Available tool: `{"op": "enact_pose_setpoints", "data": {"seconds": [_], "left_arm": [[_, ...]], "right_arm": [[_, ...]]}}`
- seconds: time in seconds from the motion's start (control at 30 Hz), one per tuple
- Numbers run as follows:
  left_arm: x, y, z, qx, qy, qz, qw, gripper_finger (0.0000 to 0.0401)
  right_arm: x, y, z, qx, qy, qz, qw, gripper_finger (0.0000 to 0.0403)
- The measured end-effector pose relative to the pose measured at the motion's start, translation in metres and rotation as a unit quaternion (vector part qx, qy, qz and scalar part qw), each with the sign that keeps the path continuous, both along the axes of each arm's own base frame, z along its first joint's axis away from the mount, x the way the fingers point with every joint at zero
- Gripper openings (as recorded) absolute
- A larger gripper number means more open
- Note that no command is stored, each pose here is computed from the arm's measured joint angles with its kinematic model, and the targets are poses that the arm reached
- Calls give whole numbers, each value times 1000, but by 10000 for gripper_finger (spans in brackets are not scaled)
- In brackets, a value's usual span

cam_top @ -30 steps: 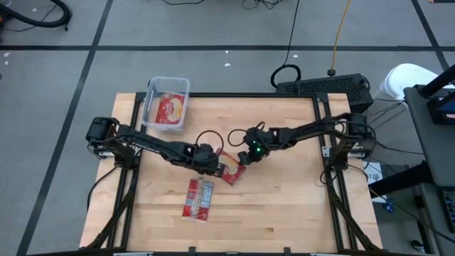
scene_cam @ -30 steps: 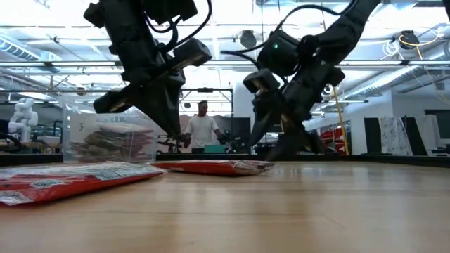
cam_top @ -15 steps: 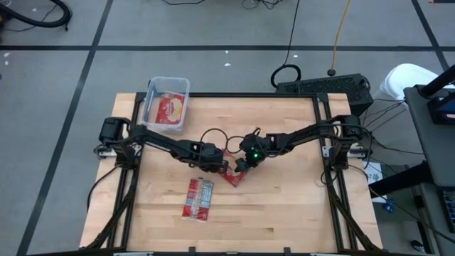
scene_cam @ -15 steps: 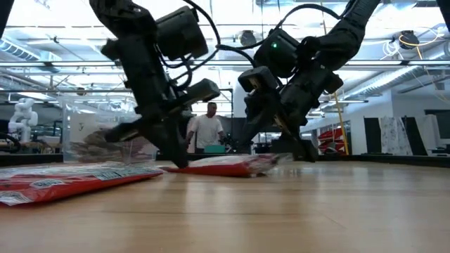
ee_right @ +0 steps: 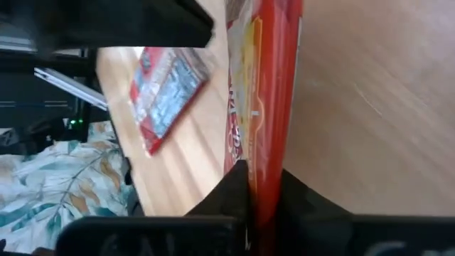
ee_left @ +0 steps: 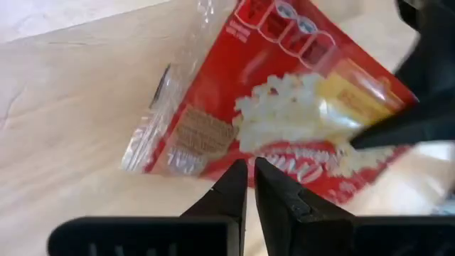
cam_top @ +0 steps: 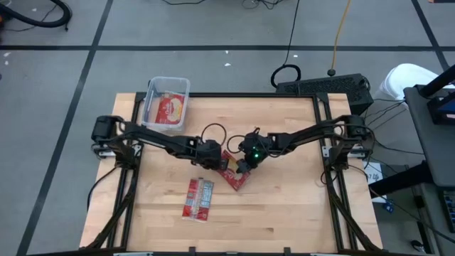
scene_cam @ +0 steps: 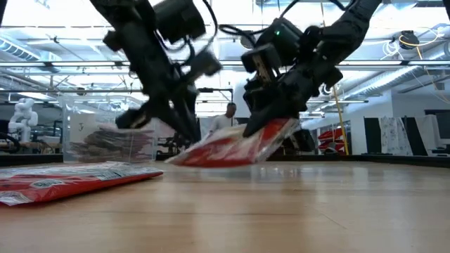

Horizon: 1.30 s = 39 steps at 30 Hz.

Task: Sort popcorn bags into baskets
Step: Put the red popcorn bag into the transparent container

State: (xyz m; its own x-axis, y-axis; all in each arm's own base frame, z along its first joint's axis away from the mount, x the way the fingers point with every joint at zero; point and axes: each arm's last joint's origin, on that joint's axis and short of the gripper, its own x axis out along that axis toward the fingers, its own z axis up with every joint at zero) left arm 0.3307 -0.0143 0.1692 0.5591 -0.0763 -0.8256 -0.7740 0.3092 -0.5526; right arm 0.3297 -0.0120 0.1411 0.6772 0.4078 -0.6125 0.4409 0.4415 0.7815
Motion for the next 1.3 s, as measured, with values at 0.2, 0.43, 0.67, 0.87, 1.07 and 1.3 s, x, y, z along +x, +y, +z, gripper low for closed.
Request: {"op": "enact_pose_setpoints", "data": {"seconds": [0.2, 0.43, 0.67, 0.87, 1.07, 1.3], "left_arm": [[-14, 0, 44, 11, -66, 0, 998, 33], [-35, -3, 92, 58, -159, 35, 985, 33], [-48, -5, 130, 86, -265, 67, 958, 93], [-42, -5, 148, 79, -357, 79, 927, 214], [-31, -3, 147, 83, -388, 85, 914, 309], [-23, -1, 147, 119, -409, 97, 900, 330]], "right_arm": [[-11, -1, 29, -5, -20, -3, 1000, 19], [-34, -4, 80, -30, -76, -30, 996, 10], [-65, -5, 131, -77, -153, -102, 980, 12], [-86, -6, 159, -95, -211, -146, 962, 12], [-89, -6, 174, -87, -266, -169, 945, 12], [-84, -2, 180, -70, -299, -188, 933, 13]]}}
